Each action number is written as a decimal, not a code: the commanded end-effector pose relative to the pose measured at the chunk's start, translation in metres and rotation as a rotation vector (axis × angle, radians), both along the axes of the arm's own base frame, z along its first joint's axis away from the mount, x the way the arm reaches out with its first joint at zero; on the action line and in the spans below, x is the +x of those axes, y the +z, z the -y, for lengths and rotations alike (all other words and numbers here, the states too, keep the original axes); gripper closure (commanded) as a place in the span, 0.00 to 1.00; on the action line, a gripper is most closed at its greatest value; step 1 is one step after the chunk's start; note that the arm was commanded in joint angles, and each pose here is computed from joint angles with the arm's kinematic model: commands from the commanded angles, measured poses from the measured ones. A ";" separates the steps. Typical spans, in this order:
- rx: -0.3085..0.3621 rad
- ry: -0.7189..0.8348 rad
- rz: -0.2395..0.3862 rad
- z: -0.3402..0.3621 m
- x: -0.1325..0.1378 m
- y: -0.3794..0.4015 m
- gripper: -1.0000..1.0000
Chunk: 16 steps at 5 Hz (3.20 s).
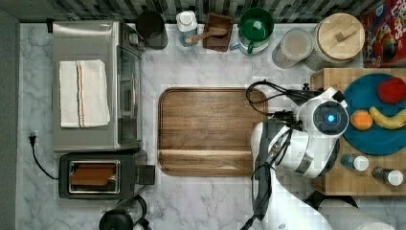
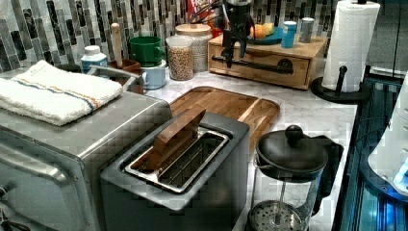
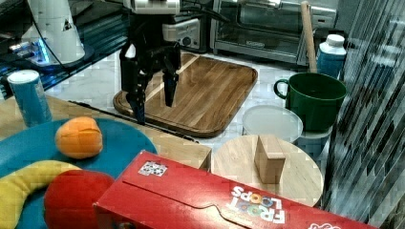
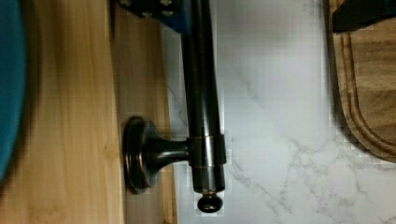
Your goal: Open the drawer.
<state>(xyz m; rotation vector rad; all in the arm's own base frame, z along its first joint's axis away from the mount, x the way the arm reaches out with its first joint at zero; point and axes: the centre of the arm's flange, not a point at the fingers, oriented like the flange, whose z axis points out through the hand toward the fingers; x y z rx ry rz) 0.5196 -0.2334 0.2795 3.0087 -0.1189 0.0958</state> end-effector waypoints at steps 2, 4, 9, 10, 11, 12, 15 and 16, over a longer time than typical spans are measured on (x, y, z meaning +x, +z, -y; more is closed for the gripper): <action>-0.066 0.003 0.053 0.008 0.003 -0.005 0.00; -0.075 0.000 0.013 0.003 0.015 -0.022 0.00; 0.079 0.177 -0.011 -0.124 0.021 -0.031 0.00; 0.068 0.187 0.007 -0.157 0.023 -0.038 0.00; 0.092 0.130 -0.012 -0.196 0.019 -0.039 0.00; 0.087 0.061 -0.027 -0.236 0.013 -0.028 0.00; 0.099 0.003 -0.042 -0.284 0.021 -0.019 0.00; 0.107 -0.013 -0.064 -0.290 0.027 -0.017 0.00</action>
